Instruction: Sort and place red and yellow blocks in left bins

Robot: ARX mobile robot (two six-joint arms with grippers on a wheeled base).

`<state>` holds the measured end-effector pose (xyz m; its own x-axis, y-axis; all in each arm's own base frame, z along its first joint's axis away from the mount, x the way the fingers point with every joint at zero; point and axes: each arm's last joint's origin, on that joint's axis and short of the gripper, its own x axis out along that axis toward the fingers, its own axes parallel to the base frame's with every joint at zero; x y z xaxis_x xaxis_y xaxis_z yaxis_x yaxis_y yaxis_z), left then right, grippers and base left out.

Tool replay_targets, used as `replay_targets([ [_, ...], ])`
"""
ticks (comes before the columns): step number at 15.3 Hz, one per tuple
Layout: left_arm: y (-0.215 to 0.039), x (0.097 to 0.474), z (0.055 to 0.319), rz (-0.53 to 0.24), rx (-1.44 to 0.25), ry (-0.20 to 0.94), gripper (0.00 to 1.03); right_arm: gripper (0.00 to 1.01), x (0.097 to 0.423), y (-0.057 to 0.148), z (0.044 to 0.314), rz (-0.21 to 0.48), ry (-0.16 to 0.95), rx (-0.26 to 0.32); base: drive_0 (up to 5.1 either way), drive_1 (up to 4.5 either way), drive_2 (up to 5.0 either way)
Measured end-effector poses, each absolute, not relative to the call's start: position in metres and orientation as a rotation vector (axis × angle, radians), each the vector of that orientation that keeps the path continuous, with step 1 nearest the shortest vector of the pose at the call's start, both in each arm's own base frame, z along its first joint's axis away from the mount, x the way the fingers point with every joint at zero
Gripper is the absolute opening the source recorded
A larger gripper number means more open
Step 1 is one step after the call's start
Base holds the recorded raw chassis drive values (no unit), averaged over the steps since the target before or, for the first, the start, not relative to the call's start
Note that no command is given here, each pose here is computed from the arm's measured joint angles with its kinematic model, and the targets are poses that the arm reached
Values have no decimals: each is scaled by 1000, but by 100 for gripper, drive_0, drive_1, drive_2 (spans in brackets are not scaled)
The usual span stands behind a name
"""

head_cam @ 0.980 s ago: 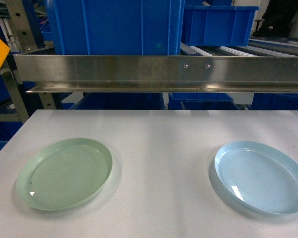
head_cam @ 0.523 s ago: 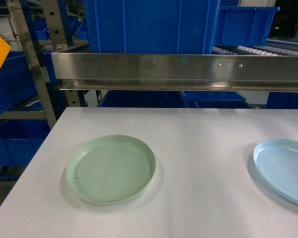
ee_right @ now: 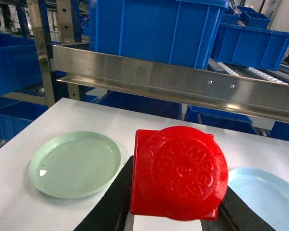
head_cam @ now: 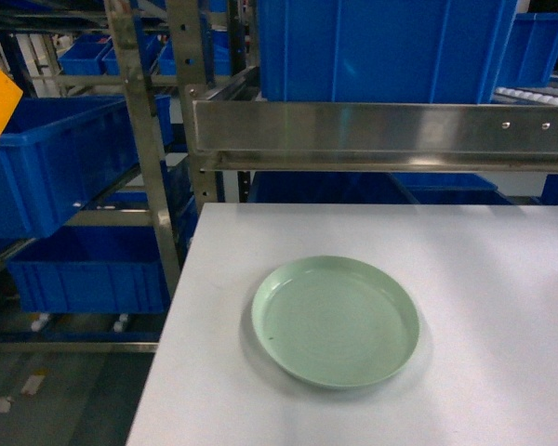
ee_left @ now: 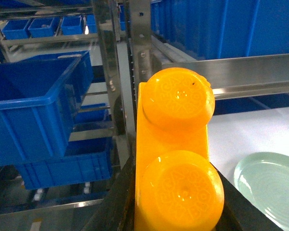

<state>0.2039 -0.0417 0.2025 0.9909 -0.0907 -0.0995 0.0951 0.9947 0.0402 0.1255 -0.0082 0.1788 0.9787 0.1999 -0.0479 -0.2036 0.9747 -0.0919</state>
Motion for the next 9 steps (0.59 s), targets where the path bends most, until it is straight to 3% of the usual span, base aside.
replay_targets([
  [9,-42,204,202,-94,45,97,26,28,126,-8,178,204,41,-96,-502,243,243],
])
